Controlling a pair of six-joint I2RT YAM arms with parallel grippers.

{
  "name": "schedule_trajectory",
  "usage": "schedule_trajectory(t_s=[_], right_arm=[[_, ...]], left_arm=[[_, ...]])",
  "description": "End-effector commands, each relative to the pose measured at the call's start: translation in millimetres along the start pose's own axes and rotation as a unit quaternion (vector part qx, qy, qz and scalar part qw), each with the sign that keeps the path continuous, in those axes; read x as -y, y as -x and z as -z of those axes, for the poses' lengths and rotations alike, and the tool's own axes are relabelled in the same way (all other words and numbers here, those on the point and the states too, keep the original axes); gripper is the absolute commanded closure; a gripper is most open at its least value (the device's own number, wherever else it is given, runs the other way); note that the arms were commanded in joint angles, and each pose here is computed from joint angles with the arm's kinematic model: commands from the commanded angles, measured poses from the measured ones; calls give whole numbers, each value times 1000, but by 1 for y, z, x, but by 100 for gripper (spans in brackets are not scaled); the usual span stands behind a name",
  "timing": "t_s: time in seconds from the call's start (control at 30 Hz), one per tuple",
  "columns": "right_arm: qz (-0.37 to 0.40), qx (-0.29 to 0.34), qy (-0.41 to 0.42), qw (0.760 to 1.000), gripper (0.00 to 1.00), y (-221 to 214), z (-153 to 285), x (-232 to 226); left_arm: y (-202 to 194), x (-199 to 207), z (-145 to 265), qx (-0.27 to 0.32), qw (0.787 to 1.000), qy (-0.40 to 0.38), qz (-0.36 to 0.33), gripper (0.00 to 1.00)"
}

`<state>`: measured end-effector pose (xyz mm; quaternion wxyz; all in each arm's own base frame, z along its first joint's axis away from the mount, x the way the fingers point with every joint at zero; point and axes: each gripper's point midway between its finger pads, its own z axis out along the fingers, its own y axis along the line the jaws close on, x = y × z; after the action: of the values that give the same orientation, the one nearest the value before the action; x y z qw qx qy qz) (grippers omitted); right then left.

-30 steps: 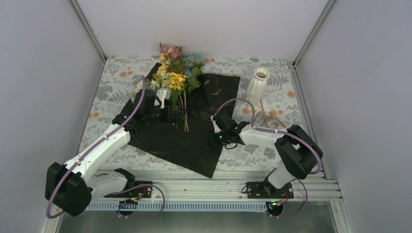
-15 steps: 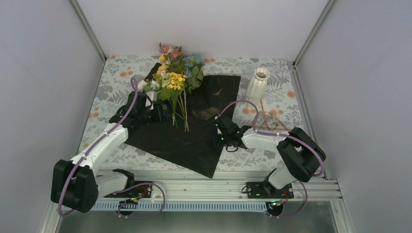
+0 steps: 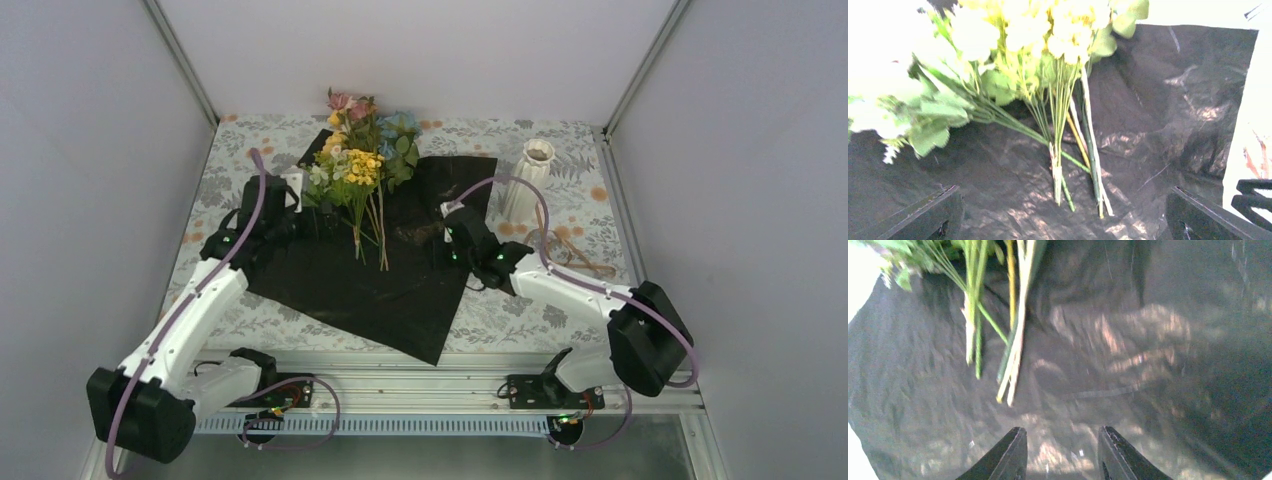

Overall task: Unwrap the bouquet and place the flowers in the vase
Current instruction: Pick up the fake flower from the wrapping paper.

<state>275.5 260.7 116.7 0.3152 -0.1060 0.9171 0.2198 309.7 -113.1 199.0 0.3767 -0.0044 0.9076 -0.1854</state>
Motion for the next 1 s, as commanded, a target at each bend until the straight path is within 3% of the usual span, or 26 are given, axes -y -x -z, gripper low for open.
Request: schedule_trajectory(t_s=[0.0,0.23,0.57,0.8,0.97], right_arm=[[22,87,3,996,62,67,2,-17],[44,89,-7,995,63,109,-54,-17],[-3,56,-104,993,68,114,-140,68],[-24,33,-133,990,70,90,-154,98],[-32,28,-109,993,69,91,-149,88]], left_arm=[[18,-4,32,34,998,31,-50,0],[15,-7,48,62,994,35,-78,0],[12,-7,49,75,993,32,-81,0],[14,-6,53,85,993,30,-82,0],[14,-7,54,86,992,32,-82,0]])
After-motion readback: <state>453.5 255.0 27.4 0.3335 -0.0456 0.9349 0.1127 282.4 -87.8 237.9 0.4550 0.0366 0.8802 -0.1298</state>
